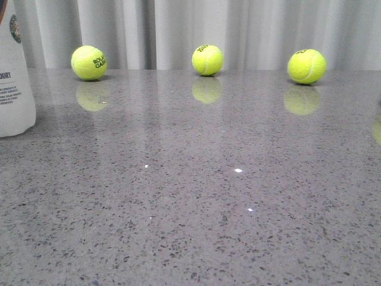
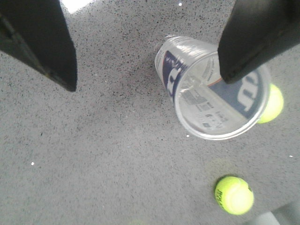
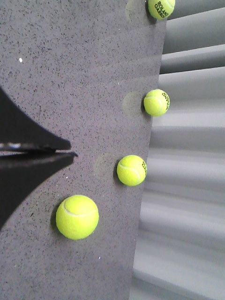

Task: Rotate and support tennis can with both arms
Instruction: 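Release the upright can and pull the left gripper back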

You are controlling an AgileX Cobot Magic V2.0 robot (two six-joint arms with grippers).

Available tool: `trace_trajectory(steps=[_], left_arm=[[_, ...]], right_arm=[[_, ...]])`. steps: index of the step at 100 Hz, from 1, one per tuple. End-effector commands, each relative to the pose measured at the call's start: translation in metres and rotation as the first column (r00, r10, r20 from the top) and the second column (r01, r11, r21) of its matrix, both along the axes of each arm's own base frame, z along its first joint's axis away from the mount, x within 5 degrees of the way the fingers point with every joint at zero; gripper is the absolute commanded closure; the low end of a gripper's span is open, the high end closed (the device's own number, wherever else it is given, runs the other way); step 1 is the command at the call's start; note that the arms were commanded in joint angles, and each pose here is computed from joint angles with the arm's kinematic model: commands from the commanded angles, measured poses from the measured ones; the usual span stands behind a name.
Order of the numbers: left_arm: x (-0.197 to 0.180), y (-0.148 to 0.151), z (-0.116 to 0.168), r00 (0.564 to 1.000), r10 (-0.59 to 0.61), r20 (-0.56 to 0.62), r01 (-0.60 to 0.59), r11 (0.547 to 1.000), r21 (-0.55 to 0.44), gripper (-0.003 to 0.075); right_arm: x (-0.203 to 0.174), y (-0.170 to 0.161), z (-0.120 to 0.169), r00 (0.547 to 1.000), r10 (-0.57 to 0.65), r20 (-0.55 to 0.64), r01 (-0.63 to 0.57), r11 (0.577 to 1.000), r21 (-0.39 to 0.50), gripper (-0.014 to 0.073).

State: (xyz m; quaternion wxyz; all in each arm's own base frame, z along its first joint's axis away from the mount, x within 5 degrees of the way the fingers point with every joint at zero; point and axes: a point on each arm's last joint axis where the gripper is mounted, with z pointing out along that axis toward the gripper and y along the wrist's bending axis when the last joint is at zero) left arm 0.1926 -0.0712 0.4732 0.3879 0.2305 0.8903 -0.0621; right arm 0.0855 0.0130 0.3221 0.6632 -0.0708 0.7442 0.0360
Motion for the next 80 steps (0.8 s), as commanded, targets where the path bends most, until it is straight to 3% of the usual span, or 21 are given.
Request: trace_trajectory(steps=[1, 22, 55, 80], left_arm=[[-0.019, 0.006, 0.017, 0.989, 0.035, 0.143, -0.024, 0.996, -0.080, 0.0134], [-0.041, 0.017, -0.007, 0.959, 0.112, 0.259, -0.068, 0.983, -0.171, 0.0134], [-0.084, 0.032, -0.082, 0.903, 0.184, 0.388, -0.061, 0.950, -0.308, 0.0136], [-0.110, 0.042, -0.129, 0.815, 0.219, 0.536, -0.002, 0.927, -0.376, 0.0136]], right_arm=[[0.000, -0.001, 0.016, 0.995, -0.016, 0.100, 0.014, 1.000, 0.019, 0.0665], [0.000, -0.001, 0.016, 0.995, -0.016, 0.100, 0.014, 1.000, 0.019, 0.0665], [0.000, -0.001, 0.016, 0.995, -0.016, 0.100, 0.014, 1.000, 0.019, 0.0665], [0.000, -0.001, 0.016, 0.995, -0.016, 0.100, 0.014, 1.000, 0.019, 0.0665]])
